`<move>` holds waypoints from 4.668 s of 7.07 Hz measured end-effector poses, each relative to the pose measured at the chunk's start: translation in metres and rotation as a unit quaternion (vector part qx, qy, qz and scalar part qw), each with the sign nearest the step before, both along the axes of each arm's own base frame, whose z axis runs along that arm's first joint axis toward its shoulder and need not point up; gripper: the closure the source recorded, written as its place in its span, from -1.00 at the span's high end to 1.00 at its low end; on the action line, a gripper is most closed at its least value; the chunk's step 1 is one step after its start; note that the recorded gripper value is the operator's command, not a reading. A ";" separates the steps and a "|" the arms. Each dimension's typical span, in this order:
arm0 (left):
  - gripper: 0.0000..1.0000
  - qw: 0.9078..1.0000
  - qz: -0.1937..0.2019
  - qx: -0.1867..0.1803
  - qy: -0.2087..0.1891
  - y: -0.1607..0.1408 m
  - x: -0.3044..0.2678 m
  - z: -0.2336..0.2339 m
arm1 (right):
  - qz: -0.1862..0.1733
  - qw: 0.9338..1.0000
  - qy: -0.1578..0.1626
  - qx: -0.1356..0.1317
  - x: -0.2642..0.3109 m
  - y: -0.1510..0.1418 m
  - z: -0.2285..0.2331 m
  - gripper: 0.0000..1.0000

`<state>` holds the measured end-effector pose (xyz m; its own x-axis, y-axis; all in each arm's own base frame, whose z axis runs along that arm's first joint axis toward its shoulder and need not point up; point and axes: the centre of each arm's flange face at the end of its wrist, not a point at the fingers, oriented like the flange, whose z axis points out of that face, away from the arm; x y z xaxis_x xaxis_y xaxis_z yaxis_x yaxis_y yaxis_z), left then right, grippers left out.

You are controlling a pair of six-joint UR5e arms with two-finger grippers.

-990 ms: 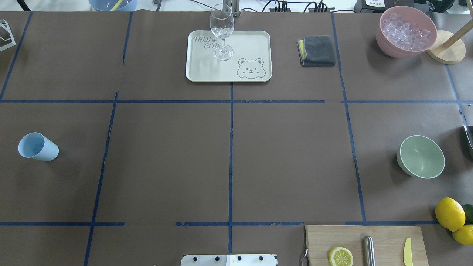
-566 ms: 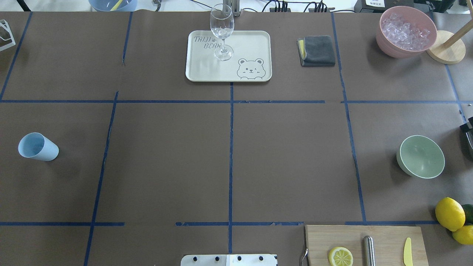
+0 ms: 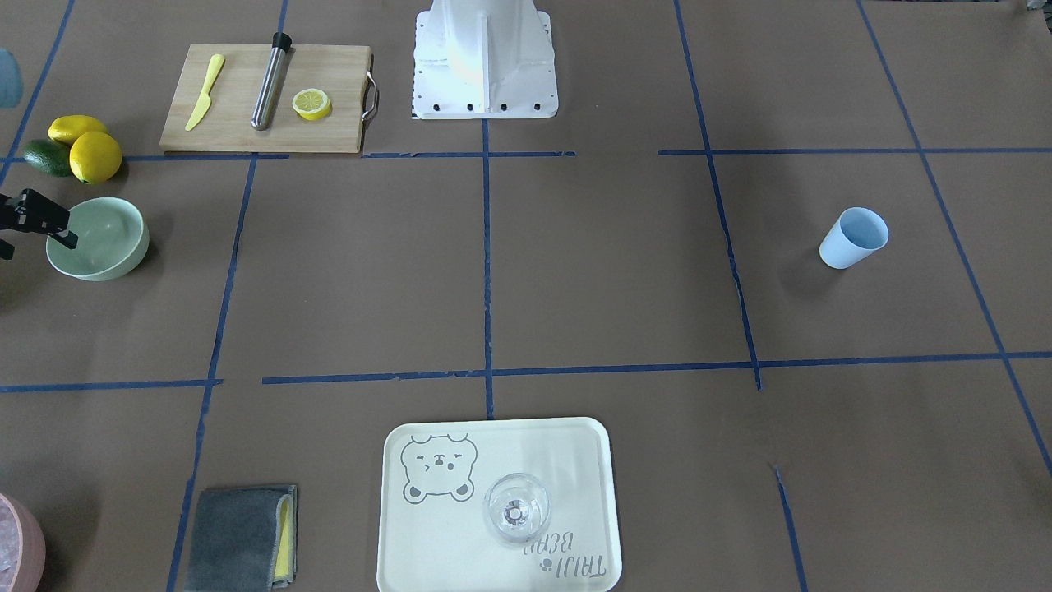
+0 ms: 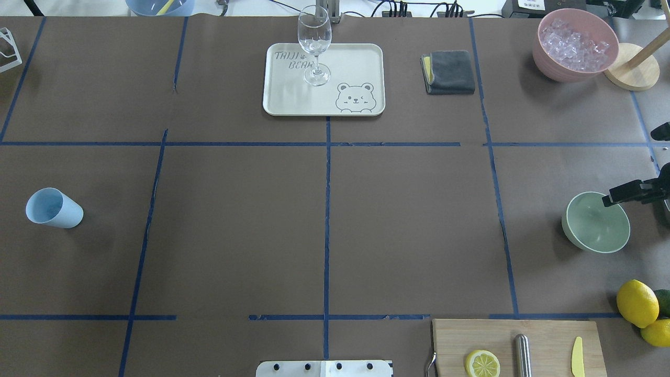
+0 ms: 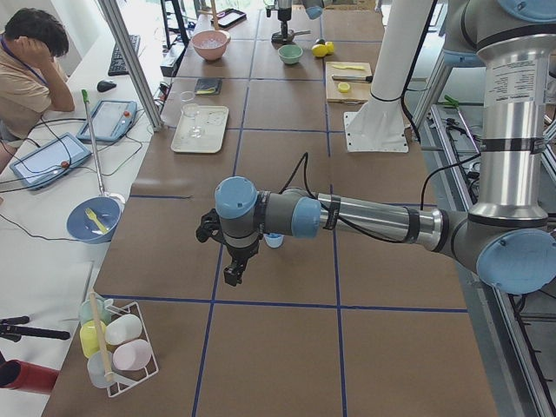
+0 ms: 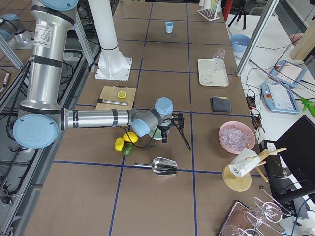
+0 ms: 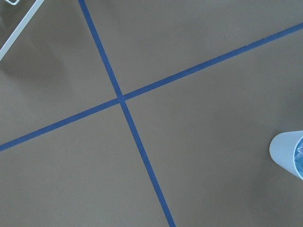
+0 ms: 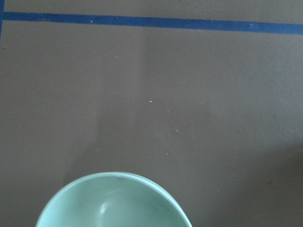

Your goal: Pour ice into bowl

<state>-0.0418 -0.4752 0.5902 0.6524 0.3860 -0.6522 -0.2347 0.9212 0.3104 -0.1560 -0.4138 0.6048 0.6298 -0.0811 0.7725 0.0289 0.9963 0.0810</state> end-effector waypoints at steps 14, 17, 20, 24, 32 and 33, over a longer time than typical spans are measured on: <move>1.00 1.000 0.001 0.031 0.002 -0.003 0.001 -0.009 | 0.044 0.990 -0.102 -0.084 -0.132 -0.025 -0.153 -1.00; 1.00 0.997 0.009 0.068 0.035 -0.007 0.008 -0.020 | 0.085 0.978 -0.147 -0.121 -0.301 0.009 -0.301 -1.00; 1.00 0.987 0.022 0.128 0.093 -0.008 0.018 -0.039 | 0.122 0.974 -0.136 -0.133 -0.428 0.043 -0.393 -1.00; 1.00 0.985 -0.060 0.110 0.120 -0.004 0.044 -0.053 | 0.154 0.971 -0.122 -0.134 -0.490 0.040 -0.420 1.00; 1.00 0.929 -0.304 0.148 0.151 0.143 0.167 -0.007 | 0.149 0.955 -0.181 -0.180 -0.327 -0.024 -0.419 1.00; 1.00 0.922 -0.318 0.167 0.143 0.154 0.193 -0.005 | 0.150 0.955 -0.181 -0.181 -0.324 -0.026 -0.417 1.00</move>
